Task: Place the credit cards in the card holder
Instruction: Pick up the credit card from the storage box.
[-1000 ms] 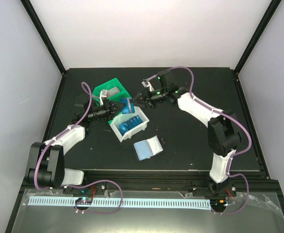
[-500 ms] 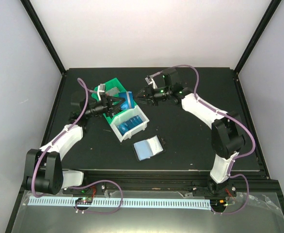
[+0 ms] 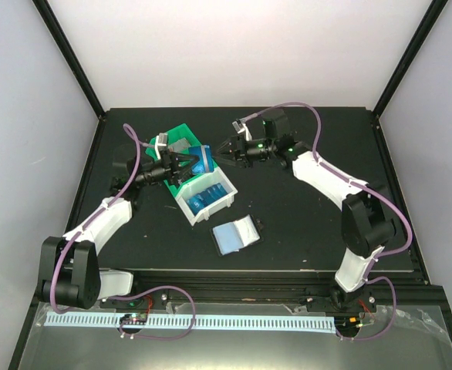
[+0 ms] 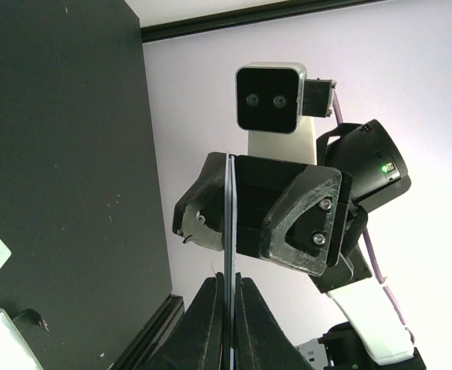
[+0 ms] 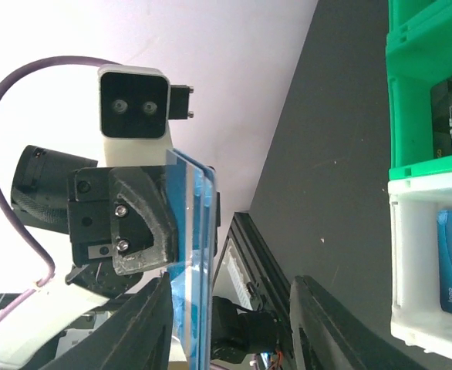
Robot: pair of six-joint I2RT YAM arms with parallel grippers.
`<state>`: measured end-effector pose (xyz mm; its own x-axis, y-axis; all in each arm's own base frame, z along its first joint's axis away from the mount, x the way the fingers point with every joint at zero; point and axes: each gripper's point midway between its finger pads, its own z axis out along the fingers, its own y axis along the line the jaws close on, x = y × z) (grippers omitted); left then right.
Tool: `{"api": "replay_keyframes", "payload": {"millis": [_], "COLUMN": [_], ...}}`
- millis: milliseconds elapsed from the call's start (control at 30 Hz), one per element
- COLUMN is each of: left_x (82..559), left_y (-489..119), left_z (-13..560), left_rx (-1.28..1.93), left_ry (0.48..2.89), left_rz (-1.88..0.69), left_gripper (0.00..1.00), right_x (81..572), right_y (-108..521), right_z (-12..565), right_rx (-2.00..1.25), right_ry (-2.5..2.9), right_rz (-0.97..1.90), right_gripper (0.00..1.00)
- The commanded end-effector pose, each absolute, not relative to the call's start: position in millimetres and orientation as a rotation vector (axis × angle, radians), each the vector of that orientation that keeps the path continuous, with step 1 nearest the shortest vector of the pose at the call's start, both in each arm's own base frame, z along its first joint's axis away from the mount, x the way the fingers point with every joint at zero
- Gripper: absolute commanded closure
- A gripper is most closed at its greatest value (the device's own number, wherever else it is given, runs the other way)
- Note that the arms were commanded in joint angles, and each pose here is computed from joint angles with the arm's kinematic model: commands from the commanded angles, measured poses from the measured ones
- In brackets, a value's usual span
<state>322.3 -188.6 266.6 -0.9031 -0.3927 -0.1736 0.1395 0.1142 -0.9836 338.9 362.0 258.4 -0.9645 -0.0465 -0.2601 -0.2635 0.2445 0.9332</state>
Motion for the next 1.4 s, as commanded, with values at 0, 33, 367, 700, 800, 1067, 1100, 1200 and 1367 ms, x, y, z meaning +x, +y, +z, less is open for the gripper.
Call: {"api": "replay_keyframes", "payload": {"millis": [0,33,367,700,800,1067,1100,1200,1367], "left_x": [320,319,315,311,309,303,302,302,304], "left_y": [-190,-190,-191,-191,-192,-197,-197,-197,-198], "left_z": [288,290,299,308,312,326,327,328,325], "left_rx": [-0.167,-0.164,-0.131,-0.11,-0.086,-0.007,-0.004,-0.002,-0.012], "left_ry": [1.96,1.958,1.937,1.912,1.898,1.85,1.849,1.846,1.855], "left_rz": [-1.828,-1.83,-1.849,-1.863,-1.87,-1.892,-1.896,-1.897,-1.898], "left_gripper": [0.98,0.98,0.99,0.98,0.98,0.98,0.99,0.99,0.98], "right_x": [335,335,332,334,333,323,322,316,307], "right_y": [362,362,371,371,372,382,384,388,394], "right_z": [281,282,267,258,255,249,251,261,279], "right_rx": [-0.357,-0.36,-0.392,-0.357,-0.358,-0.428,-0.435,-0.477,-0.529], "right_ry": [2.233,2.233,2.307,2.34,2.358,2.398,2.394,2.354,2.296], "right_rz": [1.829,1.831,1.821,1.803,1.804,1.815,1.828,1.879,1.963], "right_gripper": [0.55,0.55,0.65,0.77,0.77,0.77,0.78,0.77,0.77]}}
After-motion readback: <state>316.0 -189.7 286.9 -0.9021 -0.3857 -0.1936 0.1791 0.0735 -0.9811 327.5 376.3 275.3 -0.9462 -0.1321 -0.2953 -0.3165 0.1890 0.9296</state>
